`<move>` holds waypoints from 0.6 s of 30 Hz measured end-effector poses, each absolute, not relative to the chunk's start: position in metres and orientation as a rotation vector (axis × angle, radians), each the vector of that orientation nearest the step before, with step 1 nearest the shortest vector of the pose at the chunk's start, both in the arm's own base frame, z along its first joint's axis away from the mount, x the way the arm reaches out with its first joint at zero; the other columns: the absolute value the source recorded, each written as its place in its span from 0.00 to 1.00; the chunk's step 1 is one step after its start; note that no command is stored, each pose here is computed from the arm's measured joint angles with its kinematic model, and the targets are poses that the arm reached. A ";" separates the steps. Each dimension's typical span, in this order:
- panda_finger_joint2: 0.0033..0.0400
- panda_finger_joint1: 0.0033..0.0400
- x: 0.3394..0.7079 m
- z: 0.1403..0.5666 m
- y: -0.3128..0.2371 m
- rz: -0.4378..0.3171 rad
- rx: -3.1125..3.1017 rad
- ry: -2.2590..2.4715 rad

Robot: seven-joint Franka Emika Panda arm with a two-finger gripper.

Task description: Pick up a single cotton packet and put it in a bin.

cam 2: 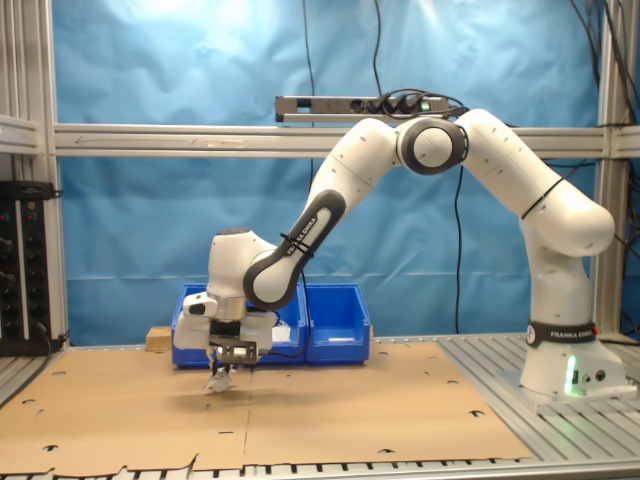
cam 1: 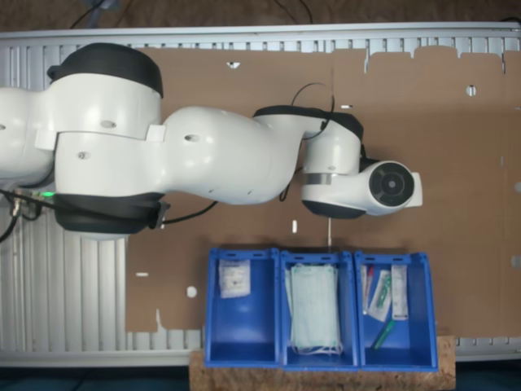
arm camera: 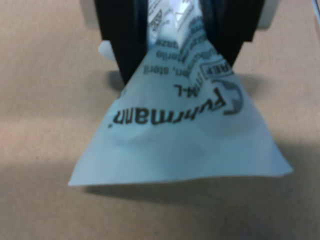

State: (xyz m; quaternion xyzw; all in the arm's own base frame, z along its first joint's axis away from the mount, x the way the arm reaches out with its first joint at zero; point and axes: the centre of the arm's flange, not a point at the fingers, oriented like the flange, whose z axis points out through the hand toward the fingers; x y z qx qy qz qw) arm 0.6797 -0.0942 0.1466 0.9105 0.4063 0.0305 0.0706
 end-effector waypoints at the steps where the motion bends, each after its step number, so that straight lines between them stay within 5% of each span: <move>1: 0.11 0.11 0.680 0.147 -0.094 0.092 2.739 1.222; 18: 0.11 0.11 0.665 0.197 -0.094 0.106 2.751 1.210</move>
